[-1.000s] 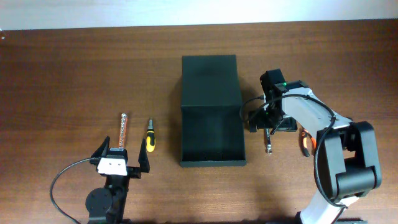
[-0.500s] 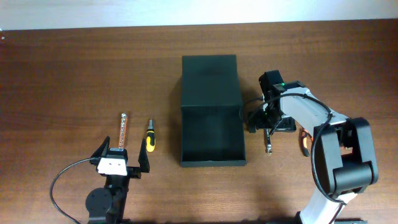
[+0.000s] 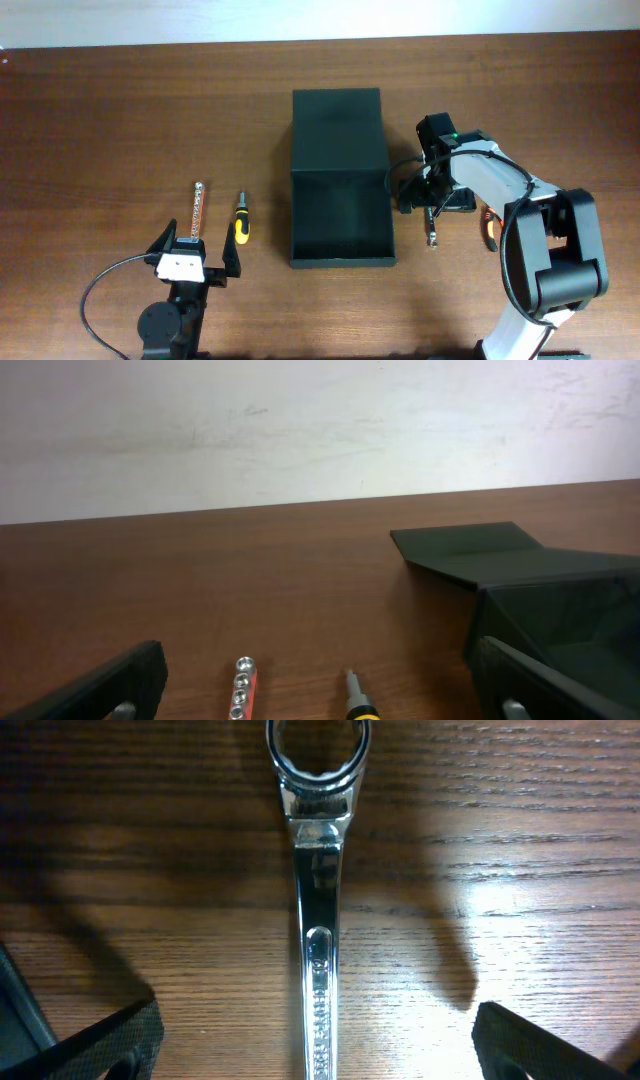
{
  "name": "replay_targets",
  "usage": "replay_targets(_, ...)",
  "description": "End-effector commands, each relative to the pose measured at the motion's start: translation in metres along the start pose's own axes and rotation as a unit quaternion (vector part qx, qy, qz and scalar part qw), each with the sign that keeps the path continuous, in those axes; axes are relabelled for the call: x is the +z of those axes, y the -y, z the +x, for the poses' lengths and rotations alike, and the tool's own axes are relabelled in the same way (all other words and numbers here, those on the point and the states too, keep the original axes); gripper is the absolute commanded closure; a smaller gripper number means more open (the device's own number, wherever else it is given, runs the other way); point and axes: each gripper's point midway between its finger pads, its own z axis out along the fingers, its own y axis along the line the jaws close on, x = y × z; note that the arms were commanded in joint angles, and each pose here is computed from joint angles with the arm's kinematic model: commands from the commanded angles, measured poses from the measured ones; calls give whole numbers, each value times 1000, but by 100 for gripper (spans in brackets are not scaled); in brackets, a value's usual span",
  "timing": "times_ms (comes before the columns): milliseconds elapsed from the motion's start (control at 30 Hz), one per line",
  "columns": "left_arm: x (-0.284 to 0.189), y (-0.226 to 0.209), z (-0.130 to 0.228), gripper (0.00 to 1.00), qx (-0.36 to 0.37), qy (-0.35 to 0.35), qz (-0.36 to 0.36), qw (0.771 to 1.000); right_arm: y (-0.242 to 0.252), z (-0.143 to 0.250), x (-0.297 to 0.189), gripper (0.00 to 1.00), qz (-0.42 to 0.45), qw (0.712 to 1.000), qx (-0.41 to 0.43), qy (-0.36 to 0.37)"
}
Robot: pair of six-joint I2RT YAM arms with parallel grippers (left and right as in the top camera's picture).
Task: Pack container
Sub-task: 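Lower the right gripper and close it on the wrench handle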
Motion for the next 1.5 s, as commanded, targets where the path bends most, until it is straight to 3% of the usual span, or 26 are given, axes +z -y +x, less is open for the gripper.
replay_targets(0, 0, -3, 2, 1, 7, 0, -7, 1000, -5, -5, -1, 1, -4, 1000, -1, 5)
replay_targets(1467, 0, -3, 2, 1, 7, 0, -7, 1000, -12, -4, 7, 1, -22, 1000, -13, -3)
